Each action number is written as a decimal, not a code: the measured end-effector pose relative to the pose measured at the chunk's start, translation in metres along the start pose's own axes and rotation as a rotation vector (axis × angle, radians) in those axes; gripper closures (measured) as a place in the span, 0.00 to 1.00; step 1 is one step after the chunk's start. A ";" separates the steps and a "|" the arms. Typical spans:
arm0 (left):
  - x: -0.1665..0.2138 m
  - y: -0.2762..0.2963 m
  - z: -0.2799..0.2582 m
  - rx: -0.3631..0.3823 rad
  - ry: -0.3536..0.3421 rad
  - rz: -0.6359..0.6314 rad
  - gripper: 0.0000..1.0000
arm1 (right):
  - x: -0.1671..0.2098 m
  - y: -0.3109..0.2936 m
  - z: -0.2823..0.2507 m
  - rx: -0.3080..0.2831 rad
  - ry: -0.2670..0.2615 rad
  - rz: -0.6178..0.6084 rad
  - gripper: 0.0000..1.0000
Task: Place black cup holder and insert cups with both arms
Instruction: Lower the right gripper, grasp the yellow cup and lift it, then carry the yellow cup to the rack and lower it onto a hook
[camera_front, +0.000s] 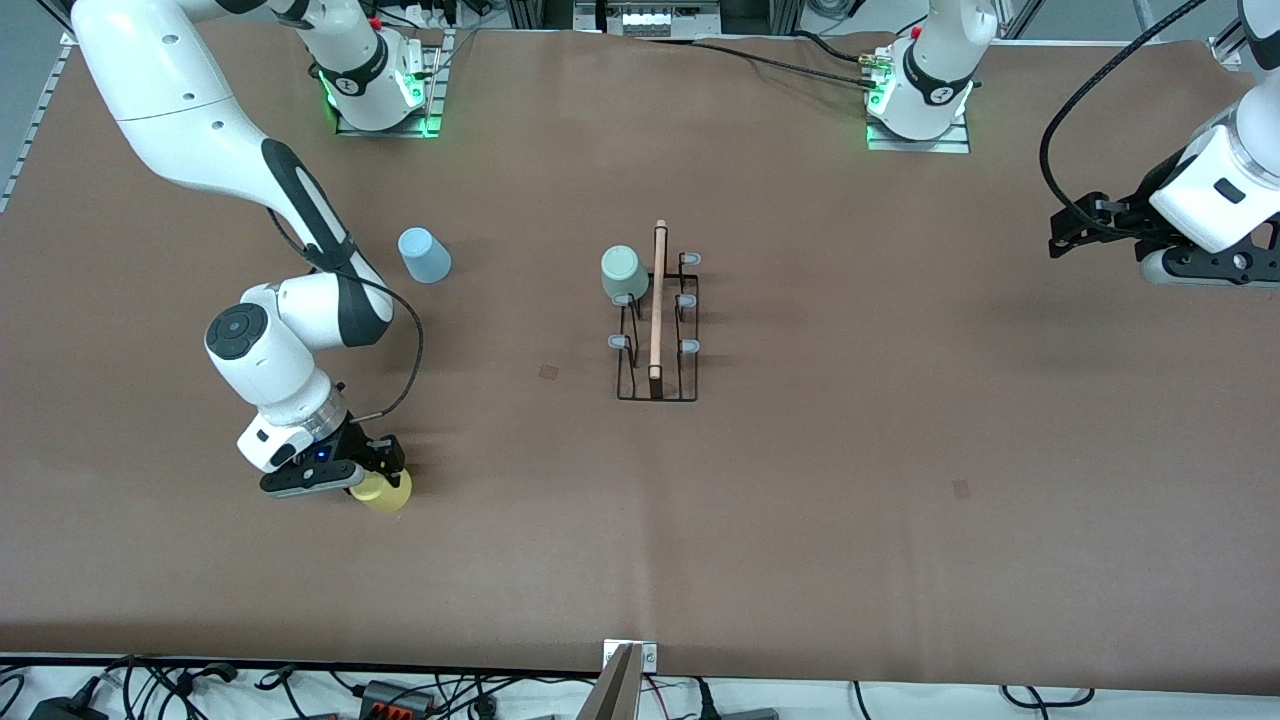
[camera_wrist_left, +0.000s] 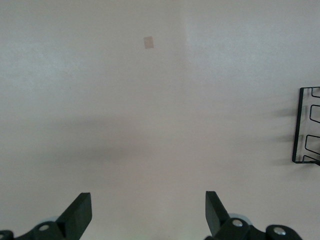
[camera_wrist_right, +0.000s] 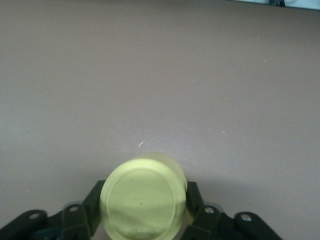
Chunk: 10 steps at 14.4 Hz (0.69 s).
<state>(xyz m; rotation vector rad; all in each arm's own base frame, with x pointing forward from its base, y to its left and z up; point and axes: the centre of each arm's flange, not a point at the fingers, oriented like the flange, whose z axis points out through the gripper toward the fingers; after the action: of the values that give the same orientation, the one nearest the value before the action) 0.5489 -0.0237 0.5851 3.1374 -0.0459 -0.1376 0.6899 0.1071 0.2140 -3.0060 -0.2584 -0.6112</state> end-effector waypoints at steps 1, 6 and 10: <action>0.000 0.000 0.000 0.000 0.000 0.000 0.00 | 0.001 0.000 0.000 0.000 0.001 -0.001 0.32; 0.000 0.000 0.000 0.000 -0.001 0.000 0.00 | 0.025 -0.031 -0.043 0.007 -0.052 -0.052 0.32; 0.000 0.000 0.000 0.000 -0.001 -0.001 0.00 | 0.045 -0.135 -0.167 0.005 -0.160 -0.008 0.32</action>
<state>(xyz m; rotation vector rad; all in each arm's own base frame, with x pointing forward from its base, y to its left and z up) 0.5489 -0.0232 0.5851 3.1374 -0.0447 -0.1385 0.6431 0.2307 0.3892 -3.0539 -0.2791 -0.3703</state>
